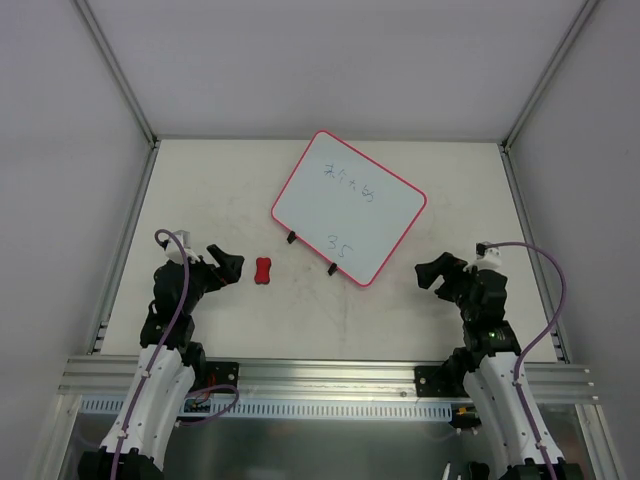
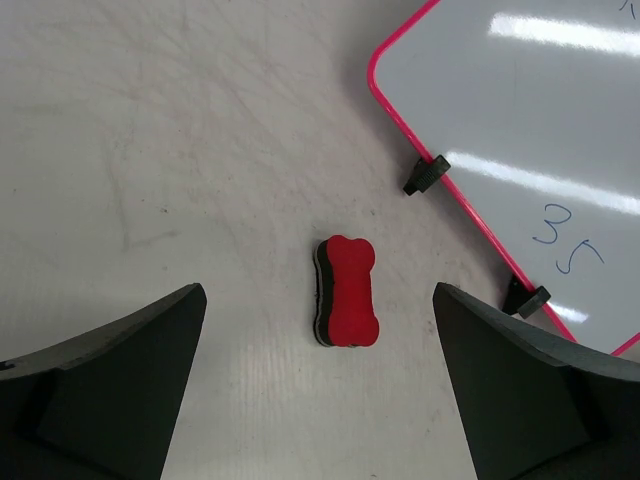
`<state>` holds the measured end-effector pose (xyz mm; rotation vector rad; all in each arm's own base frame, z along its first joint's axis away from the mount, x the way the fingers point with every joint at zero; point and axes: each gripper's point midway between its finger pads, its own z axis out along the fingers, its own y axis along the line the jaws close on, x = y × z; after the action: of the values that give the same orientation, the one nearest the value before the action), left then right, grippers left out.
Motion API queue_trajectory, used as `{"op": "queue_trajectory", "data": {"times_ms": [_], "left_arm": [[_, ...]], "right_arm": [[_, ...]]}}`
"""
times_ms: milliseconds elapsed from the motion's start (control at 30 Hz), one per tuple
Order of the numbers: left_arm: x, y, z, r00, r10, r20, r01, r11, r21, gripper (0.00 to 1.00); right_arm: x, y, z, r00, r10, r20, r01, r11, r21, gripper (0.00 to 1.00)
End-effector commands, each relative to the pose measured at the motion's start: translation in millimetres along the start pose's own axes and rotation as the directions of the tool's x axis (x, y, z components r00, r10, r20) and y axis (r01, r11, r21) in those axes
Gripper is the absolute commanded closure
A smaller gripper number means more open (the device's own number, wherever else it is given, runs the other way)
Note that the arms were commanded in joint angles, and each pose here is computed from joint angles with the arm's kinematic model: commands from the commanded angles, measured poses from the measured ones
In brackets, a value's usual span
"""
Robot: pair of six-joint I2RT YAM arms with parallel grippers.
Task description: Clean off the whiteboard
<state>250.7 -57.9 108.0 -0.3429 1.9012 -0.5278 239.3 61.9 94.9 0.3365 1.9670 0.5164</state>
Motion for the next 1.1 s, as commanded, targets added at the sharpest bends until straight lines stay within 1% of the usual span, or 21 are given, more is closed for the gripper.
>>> {"op": "queue_trajectory", "data": {"times_ms": [0,133,233,267,300,333,367,433,500,533,567,633,667,767,800,867,900,933,967,1000,1067], "left_arm": [[-9,-2,0,0.999,-0.017,0.033,0.017,1.000,-0.004,0.01],[-9,-3,-1,0.999,-0.014,0.038,0.014,1.000,0.003,0.01],[-9,-2,-1,0.999,-0.015,0.043,0.015,1.000,0.004,0.01],[-8,-5,-1,0.999,-0.015,0.034,0.014,1.000,0.019,0.01],[-7,-12,-3,1.000,-0.005,0.021,0.004,0.998,0.056,0.01],[-7,-15,-3,1.000,-0.007,0.018,0.006,0.998,0.067,0.01],[-7,-16,-3,1.000,-0.012,0.016,0.011,0.998,0.070,0.01],[-9,-13,-2,0.999,-0.028,0.023,0.027,0.998,0.055,0.01],[-10,-14,-1,0.999,-0.031,0.026,0.030,0.998,0.052,0.01],[-8,-17,-2,1.000,-0.017,0.010,0.016,0.997,0.075,0.01],[-12,-20,-2,1.000,-0.009,0.014,0.008,0.997,0.082,0.01],[-13,-19,-1,1.000,-0.001,0.014,0.000,0.998,0.069,0.01],[-18,-19,-1,1.000,-0.002,0.023,0.001,0.998,0.064,0.01],[-18,-16,3,1.000,-0.018,0.006,0.017,0.999,0.037,0.01],[-23,-19,4,1.000,-0.016,0.007,0.016,0.999,0.034,0.01],[-18,-18,9,0.999,-0.007,-0.034,0.007,1.000,0.005,0.01],[-25,-17,12,1.000,0.000,-0.020,-0.001,1.000,-0.026,0.01],[-17,-19,15,0.998,0.013,-0.057,-0.015,0.999,-0.035,0.01],[-18,-21,16,0.998,0.020,-0.059,-0.022,0.999,-0.041,0.01],[-24,-22,18,0.999,0.024,-0.043,-0.027,0.998,-0.059,0.01],[-20,-28,19,0.998,0.024,-0.059,-0.027,0.998,-0.050,0.01]], "right_arm": [[-15,10,1,0.999,0.001,0.037,0.001,1.000,-0.030,0.01],[-17,19,-3,0.999,-0.012,0.051,0.016,0.997,-0.078,0.01],[-25,39,-7,0.994,-0.015,0.111,0.037,0.980,-0.195,0.01],[-27,51,-11,0.991,-0.007,0.134,0.043,0.963,-0.267,0.01],[-26,55,-9,0.986,0.039,0.165,0.014,0.950,-0.311,0.01],[-26,57,-9,0.981,0.047,0.188,0.020,0.940,-0.340,0.01],[-36,65,-13,0.967,0.056,0.248,0.045,0.923,-0.381,0.01],[-38,63,-12,0.960,0.080,0.267,0.028,0.925,-0.378,0.01],[-28,63,-10,0.974,0.038,0.223,0.052,0.922,-0.384,0.01],[-36,72,-14,0.972,-0.001,0.234,0.098,0.910,-0.402,0.01],[-33,77,-14,0.978,-0.011,0.208,0.100,0.900,-0.424,0.01],[-33,76,-7,0.985,0.003,0.172,0.070,0.906,-0.417,0.01],[-42,87,-10,0.979,0.001,0.203,0.094,0.883,-0.459,0.01],[-42,90,-4,0.982,0.024,0.189,0.072,0.871,-0.485,0.01],[-49,96,-5,0.976,0.029,0.216,0.087,0.859,-0.505,0.01],[-47,96,1,0.981,0.027,0.191,0.075,0.858,-0.508,0.01],[-53,101,0,0.977,0.032,0.210,0.085,0.848,-0.524,0.01],[-54,102,1,0.977,0.040,0.210,0.080,0.844,-0.531,0.01],[-48,100,7,0.983,0.045,0.179,0.058,0.845,-0.531,0.02],[-54,104,6,0.979,0.051,0.199,0.068,0.835,-0.547,0.02],[-52,107,10,0.984,0.074,0.165,0.033,0.823,-0.566,0.02]]}}
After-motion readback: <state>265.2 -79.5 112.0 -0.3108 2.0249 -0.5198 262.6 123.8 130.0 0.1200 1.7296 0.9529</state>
